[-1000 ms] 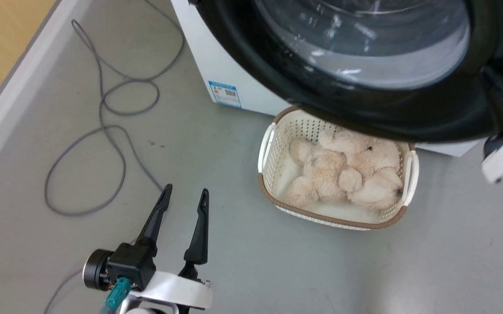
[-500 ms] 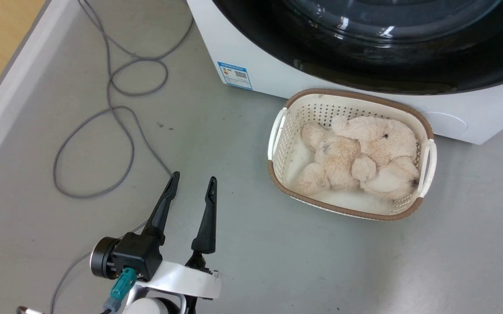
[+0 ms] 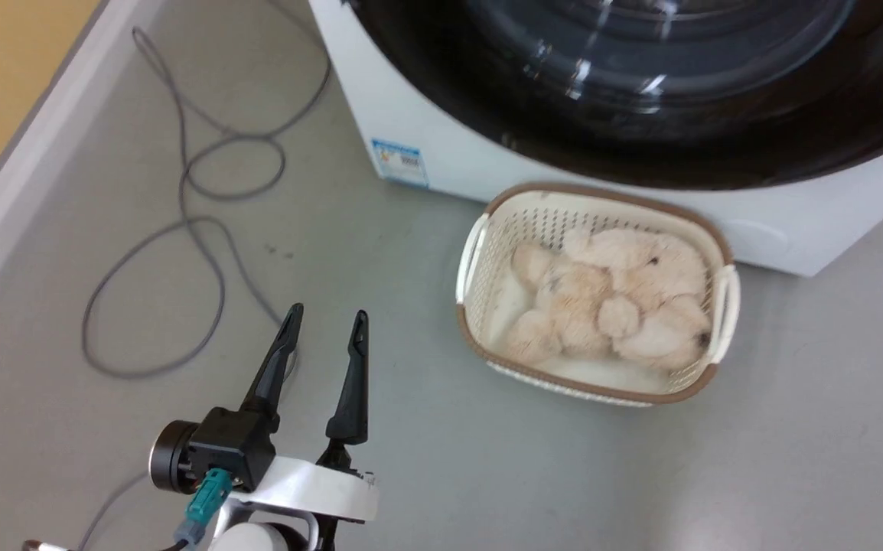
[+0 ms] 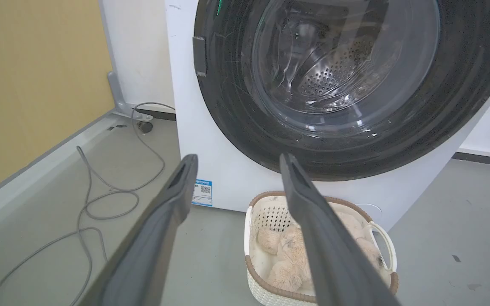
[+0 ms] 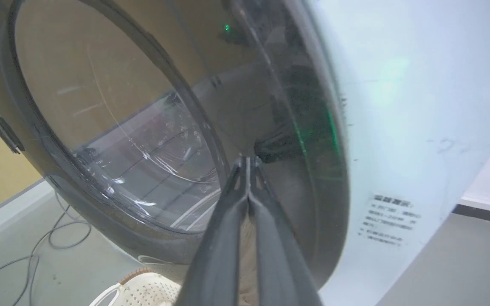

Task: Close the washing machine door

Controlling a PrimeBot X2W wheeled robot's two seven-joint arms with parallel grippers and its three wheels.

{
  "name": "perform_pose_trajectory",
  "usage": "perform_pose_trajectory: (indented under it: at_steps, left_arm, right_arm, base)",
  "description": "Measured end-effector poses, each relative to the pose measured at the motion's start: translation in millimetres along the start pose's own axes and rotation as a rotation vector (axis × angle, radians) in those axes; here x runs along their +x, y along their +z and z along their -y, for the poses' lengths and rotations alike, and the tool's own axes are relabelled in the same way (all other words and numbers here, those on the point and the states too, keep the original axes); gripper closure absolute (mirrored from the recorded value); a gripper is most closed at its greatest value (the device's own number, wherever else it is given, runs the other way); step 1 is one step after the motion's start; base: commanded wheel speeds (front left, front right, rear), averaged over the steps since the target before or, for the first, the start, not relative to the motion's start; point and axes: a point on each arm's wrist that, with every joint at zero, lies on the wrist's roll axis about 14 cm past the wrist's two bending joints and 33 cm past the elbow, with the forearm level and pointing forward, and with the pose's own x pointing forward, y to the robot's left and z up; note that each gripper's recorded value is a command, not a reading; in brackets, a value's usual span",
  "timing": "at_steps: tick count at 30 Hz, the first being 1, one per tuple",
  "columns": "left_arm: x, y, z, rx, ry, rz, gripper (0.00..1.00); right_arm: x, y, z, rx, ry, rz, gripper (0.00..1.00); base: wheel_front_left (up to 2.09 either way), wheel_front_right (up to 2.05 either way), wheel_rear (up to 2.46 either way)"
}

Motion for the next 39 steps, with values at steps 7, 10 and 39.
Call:
perform_pose_trajectory:
  at_steps: [7,10,39]
  left_arm:
    - [-9,13,4,-0.017,-0.018,0.037,0.00]
    - [-13,17,8,-0.022,-0.036,0.049,0.00]
    - [-43,21,43,-0.053,-0.161,0.064,0.00]
  right_arm:
    - [-58,4,-8,-0.022,0.031,0.033,1.00]
    - [-87,7,-10,-0.026,0.036,0.050,1.00]
    - [-290,12,-20,0.054,-0.222,0.188,0.00]
  base:
    - [0.00,0.00,0.00]
    - [0.00,0.00,0.00]
    - [0.00,0.00,0.00]
